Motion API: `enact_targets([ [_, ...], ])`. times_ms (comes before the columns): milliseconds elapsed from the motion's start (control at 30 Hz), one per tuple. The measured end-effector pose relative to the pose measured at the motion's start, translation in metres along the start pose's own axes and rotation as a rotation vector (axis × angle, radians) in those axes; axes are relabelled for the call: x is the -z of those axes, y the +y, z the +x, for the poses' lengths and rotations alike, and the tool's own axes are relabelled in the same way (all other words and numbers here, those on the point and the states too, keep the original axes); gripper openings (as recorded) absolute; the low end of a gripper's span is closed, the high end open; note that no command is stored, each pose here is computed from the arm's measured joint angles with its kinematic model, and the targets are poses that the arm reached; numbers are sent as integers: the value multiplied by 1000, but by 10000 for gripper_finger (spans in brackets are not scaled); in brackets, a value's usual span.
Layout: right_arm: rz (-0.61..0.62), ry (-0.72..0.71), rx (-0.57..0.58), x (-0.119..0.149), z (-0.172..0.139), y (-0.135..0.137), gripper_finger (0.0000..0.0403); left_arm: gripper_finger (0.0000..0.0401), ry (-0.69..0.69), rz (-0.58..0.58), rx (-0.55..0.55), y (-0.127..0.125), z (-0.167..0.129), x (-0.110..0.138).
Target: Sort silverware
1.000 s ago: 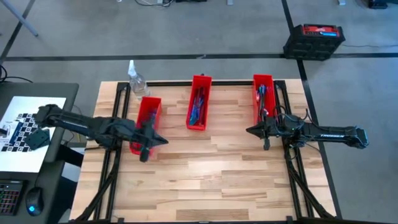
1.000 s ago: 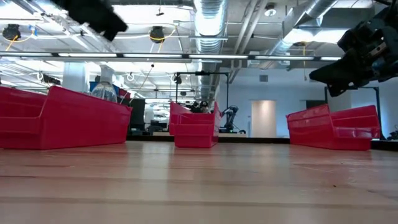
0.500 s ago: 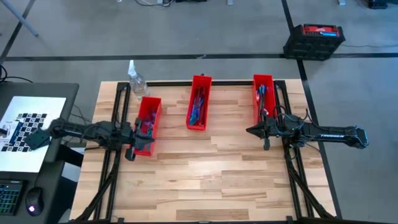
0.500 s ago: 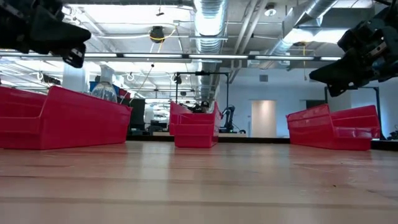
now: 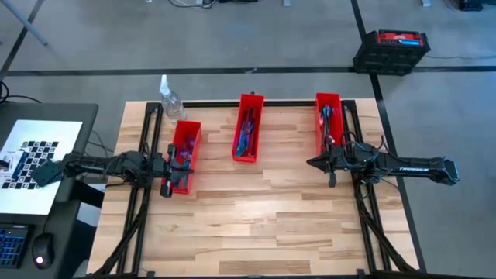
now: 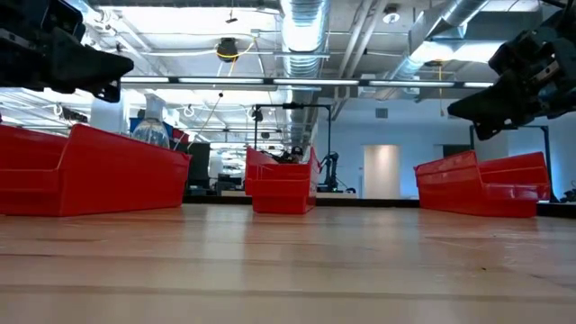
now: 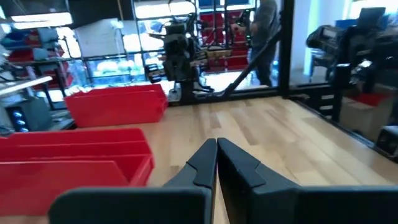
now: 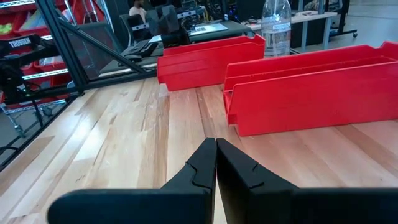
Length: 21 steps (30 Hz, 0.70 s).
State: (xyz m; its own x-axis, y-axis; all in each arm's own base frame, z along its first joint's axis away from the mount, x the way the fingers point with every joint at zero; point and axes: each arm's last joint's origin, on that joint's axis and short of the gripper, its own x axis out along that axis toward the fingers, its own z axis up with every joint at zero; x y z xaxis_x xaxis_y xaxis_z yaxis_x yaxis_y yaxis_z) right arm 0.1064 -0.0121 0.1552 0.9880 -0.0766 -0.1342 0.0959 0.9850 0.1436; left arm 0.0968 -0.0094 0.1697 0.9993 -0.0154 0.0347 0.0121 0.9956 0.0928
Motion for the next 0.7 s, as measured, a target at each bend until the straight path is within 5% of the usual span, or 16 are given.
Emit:
enact_targets([
  [700, 2, 2, 0, 0, 0, 0, 1, 0, 6, -56, -20, 2, 0, 1],
])
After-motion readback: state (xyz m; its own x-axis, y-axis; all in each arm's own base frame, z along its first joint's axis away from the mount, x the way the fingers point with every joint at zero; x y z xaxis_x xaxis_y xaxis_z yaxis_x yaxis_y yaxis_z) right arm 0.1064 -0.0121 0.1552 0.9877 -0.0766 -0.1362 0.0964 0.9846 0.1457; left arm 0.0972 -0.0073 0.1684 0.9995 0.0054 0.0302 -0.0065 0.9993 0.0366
